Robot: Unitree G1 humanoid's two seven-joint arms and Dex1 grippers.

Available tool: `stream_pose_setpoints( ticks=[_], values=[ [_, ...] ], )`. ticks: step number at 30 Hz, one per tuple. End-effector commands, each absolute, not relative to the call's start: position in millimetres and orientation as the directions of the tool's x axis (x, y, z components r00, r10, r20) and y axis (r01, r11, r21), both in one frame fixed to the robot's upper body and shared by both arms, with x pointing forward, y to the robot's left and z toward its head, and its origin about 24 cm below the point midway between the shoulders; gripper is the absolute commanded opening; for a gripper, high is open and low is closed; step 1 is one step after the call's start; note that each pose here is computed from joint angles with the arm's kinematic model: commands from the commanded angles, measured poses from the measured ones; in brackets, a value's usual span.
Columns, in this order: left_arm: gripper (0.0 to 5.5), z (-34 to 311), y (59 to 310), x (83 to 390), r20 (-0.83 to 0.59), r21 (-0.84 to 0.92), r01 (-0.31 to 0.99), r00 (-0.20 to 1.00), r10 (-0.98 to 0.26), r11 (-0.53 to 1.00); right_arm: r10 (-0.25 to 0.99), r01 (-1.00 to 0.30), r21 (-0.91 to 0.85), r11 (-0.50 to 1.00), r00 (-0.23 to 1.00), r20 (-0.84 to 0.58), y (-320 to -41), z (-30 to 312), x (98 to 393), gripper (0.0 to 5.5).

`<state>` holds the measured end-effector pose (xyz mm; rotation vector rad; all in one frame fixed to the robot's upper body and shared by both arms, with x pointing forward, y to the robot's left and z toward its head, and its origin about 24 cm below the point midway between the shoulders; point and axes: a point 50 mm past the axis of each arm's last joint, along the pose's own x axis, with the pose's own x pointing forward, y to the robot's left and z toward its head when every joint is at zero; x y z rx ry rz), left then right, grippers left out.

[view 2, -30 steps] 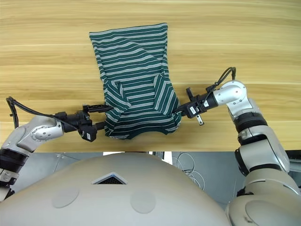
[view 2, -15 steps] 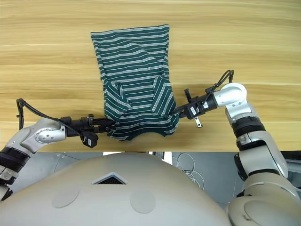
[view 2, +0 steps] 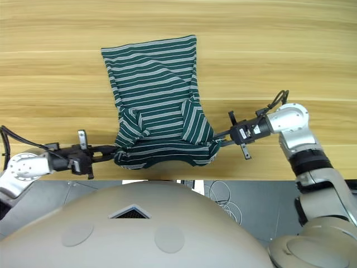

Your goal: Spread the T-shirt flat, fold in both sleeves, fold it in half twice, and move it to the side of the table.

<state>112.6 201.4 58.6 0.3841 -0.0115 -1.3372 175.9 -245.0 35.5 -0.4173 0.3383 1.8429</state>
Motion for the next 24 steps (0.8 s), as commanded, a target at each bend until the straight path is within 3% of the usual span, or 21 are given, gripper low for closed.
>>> stream_pose_setpoints(
  ticks=[1,4,7,10,15,18,21,23,24],
  values=[
    [0.0,58,200,96,-0.178,0.097,0.97,0.239,-0.955,0.225,0.844,-0.938,0.138,-0.318,-0.346,-0.409,-254,47,153,0.03],
    [0.0,43,193,98,-0.181,0.017,0.976,0.217,-0.959,0.217,0.853,-0.929,0.177,-0.324,-0.368,-0.369,-249,56,156,0.03],
    [0.0,38,190,121,-0.159,-0.012,0.976,0.213,-0.964,0.218,0.869,-0.934,0.17,-0.313,-0.354,-0.346,-237,68,187,0.03],
    [0.0,46,203,173,-0.133,-0.019,0.971,0.233,-0.963,0.238,0.9,-0.964,0.157,-0.213,-0.256,-0.354,-221,88,259,0.03],
    [0.0,52,217,244,-0.125,-0.065,0.95,0.296,-0.947,0.306,0.89,-0.983,0.181,0.024,-0.061,-0.451,-215,103,329,0.03],
    [0.0,27,218,275,-0.224,-0.093,0.903,0.392,-0.892,0.42,0.867,-0.968,0.206,0.142,0.021,-0.497,-212,92,340,0.03],
    [0.0,-6,216,282,-0.354,-0.082,0.841,0.477,-0.805,0.534,0.846,-0.936,0.205,0.286,0.147,-0.512,-208,70,341,0.03],
    [0.0,-11,216,290,-0.36,-0.086,0.778,0.558,-0.748,0.622,0.821,-0.907,0.189,0.377,0.233,-0.52,-209,61,342,0.03],
    [0.27,-11,217,293,-0.351,-0.095,0.744,0.597,-0.721,0.662,0.81,-0.895,0.181,0.407,0.263,-0.524,-209,58,342,0.39]
  ],
)
